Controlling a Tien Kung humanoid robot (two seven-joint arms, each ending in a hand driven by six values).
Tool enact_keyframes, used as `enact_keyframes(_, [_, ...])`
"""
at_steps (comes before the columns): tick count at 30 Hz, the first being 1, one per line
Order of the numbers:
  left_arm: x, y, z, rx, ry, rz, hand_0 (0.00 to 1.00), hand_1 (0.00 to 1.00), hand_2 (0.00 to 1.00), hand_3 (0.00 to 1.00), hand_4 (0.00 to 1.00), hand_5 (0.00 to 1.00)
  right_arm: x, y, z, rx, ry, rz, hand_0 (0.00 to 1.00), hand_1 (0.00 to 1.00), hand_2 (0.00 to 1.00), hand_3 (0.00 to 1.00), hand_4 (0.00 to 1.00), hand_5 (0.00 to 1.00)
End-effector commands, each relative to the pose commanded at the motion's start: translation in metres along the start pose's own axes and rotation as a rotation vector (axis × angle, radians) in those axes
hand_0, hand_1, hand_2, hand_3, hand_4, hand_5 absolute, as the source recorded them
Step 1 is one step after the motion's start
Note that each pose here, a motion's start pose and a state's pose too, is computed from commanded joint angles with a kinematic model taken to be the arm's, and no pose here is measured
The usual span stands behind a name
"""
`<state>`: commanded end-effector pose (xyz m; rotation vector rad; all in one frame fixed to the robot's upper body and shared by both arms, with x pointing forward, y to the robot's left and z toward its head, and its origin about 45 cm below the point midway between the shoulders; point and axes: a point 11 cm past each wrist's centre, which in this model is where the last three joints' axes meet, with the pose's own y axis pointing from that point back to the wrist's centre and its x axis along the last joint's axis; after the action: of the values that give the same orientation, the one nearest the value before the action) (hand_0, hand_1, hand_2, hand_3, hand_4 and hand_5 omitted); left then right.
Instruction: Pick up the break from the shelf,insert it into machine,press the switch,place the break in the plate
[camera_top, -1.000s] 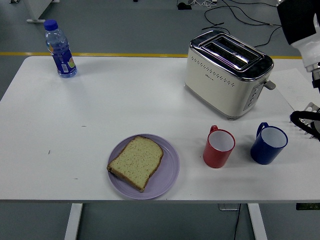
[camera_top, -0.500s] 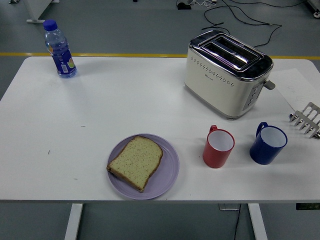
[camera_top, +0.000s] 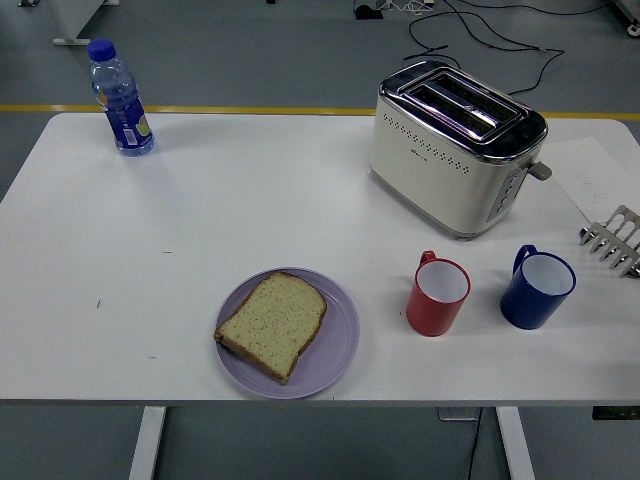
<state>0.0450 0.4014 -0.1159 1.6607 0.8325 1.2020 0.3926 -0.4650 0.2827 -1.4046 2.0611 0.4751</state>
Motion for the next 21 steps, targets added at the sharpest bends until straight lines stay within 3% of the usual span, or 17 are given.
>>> enact_keyframes(7, [0.0,0.0,0.002,-0.003,0.003,0.0,0.655,0.592,0.593,0.599,0.327,0.942,0.029,0.003,-0.004,-0.053,0.019,0.061,0.789,0.727,0.734,0.691,0.491,0.29])
enact_keyframes(21, [0.002,0.001,0.005,-0.009,0.002,0.003,0.655,0.593,0.594,0.599,0.326,0.942,0.047,0.007,-0.009,-0.068,0.007,0.103,0.774,0.716,0.725,0.671,0.485,0.291])
